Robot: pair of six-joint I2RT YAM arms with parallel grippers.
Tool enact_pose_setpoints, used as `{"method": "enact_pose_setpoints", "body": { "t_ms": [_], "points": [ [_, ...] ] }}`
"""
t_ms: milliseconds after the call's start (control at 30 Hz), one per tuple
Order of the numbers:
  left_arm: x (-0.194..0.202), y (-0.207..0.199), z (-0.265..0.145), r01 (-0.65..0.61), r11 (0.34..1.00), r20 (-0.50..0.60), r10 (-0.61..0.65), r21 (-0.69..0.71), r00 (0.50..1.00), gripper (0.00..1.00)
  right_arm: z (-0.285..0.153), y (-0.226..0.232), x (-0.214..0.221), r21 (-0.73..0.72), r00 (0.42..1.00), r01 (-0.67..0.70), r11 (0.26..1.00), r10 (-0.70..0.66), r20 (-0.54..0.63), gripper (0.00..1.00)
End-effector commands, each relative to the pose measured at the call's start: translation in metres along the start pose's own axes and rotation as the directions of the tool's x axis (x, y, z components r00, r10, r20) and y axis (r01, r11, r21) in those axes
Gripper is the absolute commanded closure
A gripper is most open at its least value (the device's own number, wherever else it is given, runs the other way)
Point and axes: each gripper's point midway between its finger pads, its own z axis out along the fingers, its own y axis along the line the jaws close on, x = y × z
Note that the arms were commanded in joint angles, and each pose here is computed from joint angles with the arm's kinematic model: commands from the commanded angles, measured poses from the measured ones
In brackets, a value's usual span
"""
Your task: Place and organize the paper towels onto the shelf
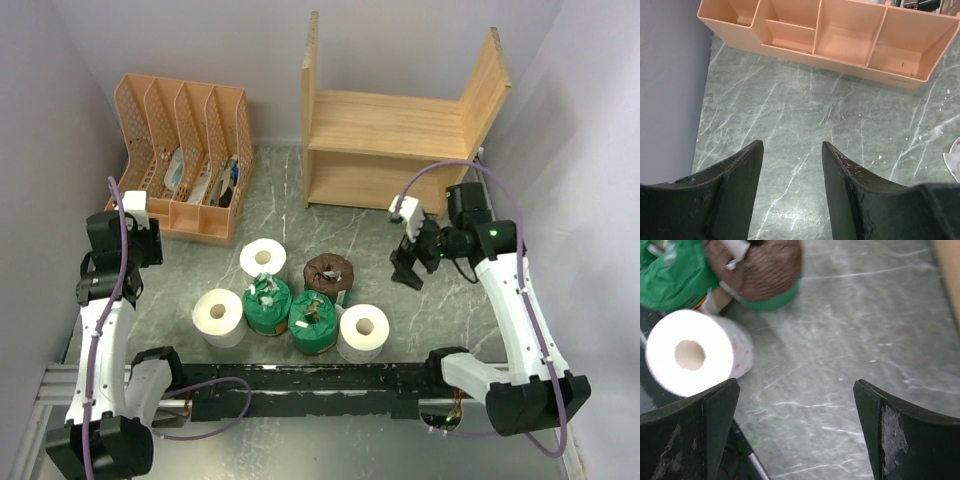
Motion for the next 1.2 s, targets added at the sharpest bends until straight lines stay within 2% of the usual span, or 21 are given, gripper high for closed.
{"method": "enact_pose_setpoints", "body": {
  "t_ms": [0,67,133,400,633,900,1167],
  "points": [
    [-0.005,0.001,-0.004,0.003,1.0,0.033,-0.003,0.004,0.999,0.38,0.021,0.036,0.008,-0.095,0.997,0.019,0.995,-0.026,-0.074,0.0],
    [-0.004,0.0,-0.003,0.005,1.0,0.028,-0.006,0.006,1.0,0.38,0.03,0.059,0.005,-0.183,0.992,0.035,0.983,-0.056,-0.111,0.0],
    [-0.003,0.001,-0.002,0.007,1.0,0.018,-0.007,0.002,1.0,0.38,0.041,0.067,0.007,-0.195,0.982,0.068,0.978,-0.1,-0.16,0.01],
    [-0.002,0.003,0.0,0.013,1.0,0.005,-0.013,-0.007,1.0,0.39,0.073,0.1,0.006,-0.301,0.949,0.143,0.943,-0.217,-0.23,0.03],
    [-0.001,0.007,0.0,0.02,1.0,0.011,-0.02,-0.019,1.0,0.38,0.082,0.104,0.034,-0.312,0.918,0.156,0.937,-0.254,-0.304,0.03],
    [-0.002,0.006,-0.001,0.017,1.0,0.015,-0.017,-0.017,1.0,0.38,0.093,0.103,0.059,-0.264,0.907,0.174,0.949,-0.259,-0.333,0.03],
    [-0.003,0.007,-0.002,0.017,1.0,0.019,-0.016,-0.017,1.0,0.39,0.101,0.097,0.062,-0.246,0.9,0.192,0.95,-0.27,-0.343,0.03]
  ]
}}
